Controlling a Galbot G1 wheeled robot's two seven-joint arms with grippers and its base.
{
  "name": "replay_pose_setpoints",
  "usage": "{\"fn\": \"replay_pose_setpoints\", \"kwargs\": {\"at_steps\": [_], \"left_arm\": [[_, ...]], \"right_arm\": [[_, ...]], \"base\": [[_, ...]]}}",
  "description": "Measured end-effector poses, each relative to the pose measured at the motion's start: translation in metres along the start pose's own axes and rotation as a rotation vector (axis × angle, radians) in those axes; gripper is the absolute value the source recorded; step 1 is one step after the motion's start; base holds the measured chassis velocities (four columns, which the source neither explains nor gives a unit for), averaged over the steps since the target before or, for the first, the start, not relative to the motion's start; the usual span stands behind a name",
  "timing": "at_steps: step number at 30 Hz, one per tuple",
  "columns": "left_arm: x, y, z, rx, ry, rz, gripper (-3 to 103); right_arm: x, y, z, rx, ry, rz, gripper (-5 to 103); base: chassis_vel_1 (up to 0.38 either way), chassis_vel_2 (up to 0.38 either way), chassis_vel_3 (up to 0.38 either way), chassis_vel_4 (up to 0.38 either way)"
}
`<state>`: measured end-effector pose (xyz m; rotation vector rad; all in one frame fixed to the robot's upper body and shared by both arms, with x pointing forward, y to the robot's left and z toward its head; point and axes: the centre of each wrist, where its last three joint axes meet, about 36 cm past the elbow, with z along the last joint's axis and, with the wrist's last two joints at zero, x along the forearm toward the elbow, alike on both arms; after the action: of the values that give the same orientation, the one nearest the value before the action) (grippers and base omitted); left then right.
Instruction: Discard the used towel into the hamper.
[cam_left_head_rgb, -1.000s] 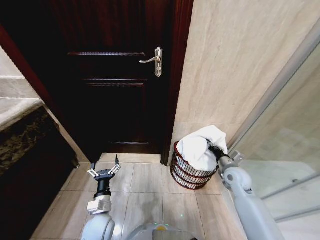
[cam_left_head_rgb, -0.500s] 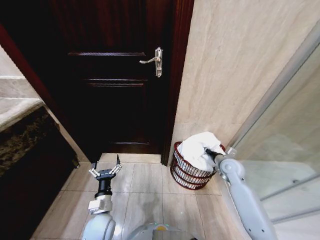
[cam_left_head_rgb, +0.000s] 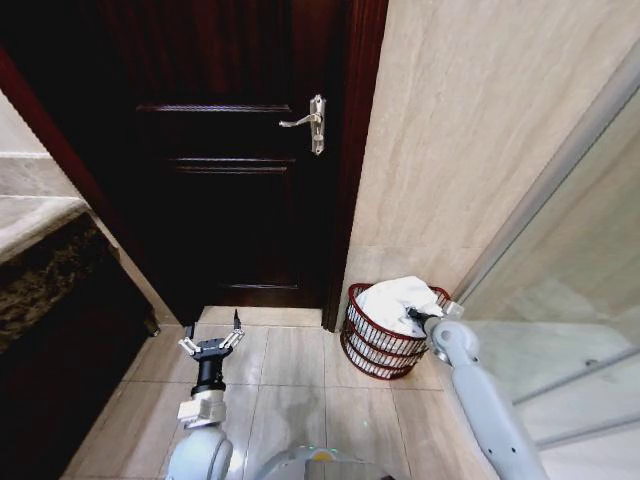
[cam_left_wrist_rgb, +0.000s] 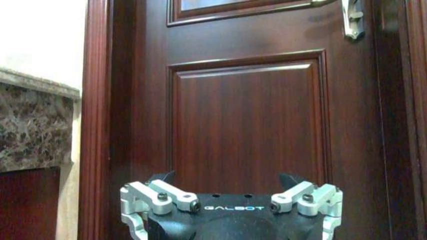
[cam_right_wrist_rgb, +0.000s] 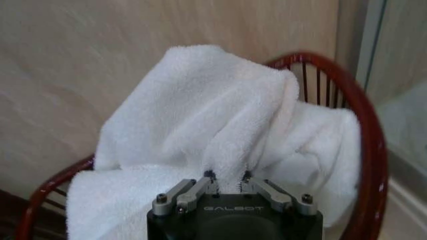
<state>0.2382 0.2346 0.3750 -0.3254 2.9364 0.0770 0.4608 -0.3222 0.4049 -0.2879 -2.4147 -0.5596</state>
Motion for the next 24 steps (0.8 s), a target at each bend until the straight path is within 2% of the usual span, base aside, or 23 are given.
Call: {"fn": "replay_pose_setpoints", "kwargs": {"at_steps": [2,3,4,5,7,8,9,10,11,12,13,15,16,20,21,22,23,24], "left_arm": [[0.000,0.001,0.000,-0.003,0.000,0.003,100],[-0.001,0.001,0.000,-0.005,0.000,0.005,100],[-0.002,0.001,0.000,-0.006,0.000,0.007,100],[-0.002,0.000,0.001,-0.005,0.005,0.009,100],[-0.001,-0.001,0.001,-0.004,0.011,0.011,100],[0.000,-0.002,0.003,-0.003,0.018,0.014,100],[0.000,-0.002,0.003,-0.003,0.018,0.014,100],[0.002,-0.004,0.005,-0.004,0.025,0.017,100],[0.003,-0.005,0.006,-0.006,0.029,0.017,100],[0.003,-0.005,0.008,-0.007,0.033,0.017,100],[0.004,-0.005,0.009,-0.008,0.035,0.016,100],[0.004,-0.004,0.010,-0.011,0.039,0.014,100],[0.004,-0.004,0.011,-0.013,0.042,0.012,100],[0.003,-0.002,0.012,-0.018,0.044,0.009,100],[0.003,-0.002,0.012,-0.020,0.044,0.008,100],[0.003,-0.001,0.012,-0.021,0.044,0.007,100],[0.003,0.000,0.012,-0.024,0.043,0.007,100],[0.002,0.000,0.012,-0.025,0.041,0.005,100]], "right_arm": [[0.009,0.001,0.000,0.013,-0.021,-0.001,10],[0.018,0.001,0.001,0.030,-0.046,0.000,19],[0.030,0.003,0.003,0.051,-0.083,0.002,19],[0.046,0.005,0.007,0.079,-0.133,0.005,30],[0.057,0.005,0.010,0.102,-0.172,0.011,30],[0.068,0.006,0.013,0.134,-0.222,0.019,41],[0.068,0.006,0.013,0.134,-0.222,0.019,41],[0.080,0.007,0.014,0.171,-0.282,0.024,41],[0.087,0.008,0.013,0.193,-0.321,0.020,51],[0.091,0.010,0.010,0.209,-0.352,0.009,51],[0.093,0.012,0.007,0.218,-0.377,-0.005,62],[0.092,0.017,-0.001,0.221,-0.413,-0.037,62],[0.086,0.020,-0.006,0.224,-0.445,-0.068,73],[0.068,0.027,-0.012,0.248,-0.501,-0.109,73],[0.059,0.031,-0.015,0.259,-0.510,-0.123,84],[0.052,0.034,-0.016,0.262,-0.503,-0.129,84],[0.044,0.037,-0.016,0.264,-0.490,-0.131,95],[0.037,0.039,-0.014,0.265,-0.474,-0.131,95]], "base": [[0.000,0.000,0.000,0.000],[0.000,0.000,0.000,0.000],[0.000,0.000,0.000,0.000],[0.000,0.000,0.000,0.000],[0.000,0.000,0.000,0.000],[0.000,0.000,0.000,0.000],[0.000,0.000,0.000,0.000],[0.000,0.000,0.000,0.000],[0.000,0.000,0.000,0.000],[0.000,0.000,0.000,0.000],[0.000,0.000,0.000,0.000],[0.000,0.000,0.000,0.000],[0.000,0.000,0.000,0.000],[0.000,0.000,0.000,0.000],[0.000,0.000,0.000,0.000],[0.000,0.000,0.000,0.000],[0.000,0.000,0.000,0.000],[0.000,0.000,0.000,0.000]]}}
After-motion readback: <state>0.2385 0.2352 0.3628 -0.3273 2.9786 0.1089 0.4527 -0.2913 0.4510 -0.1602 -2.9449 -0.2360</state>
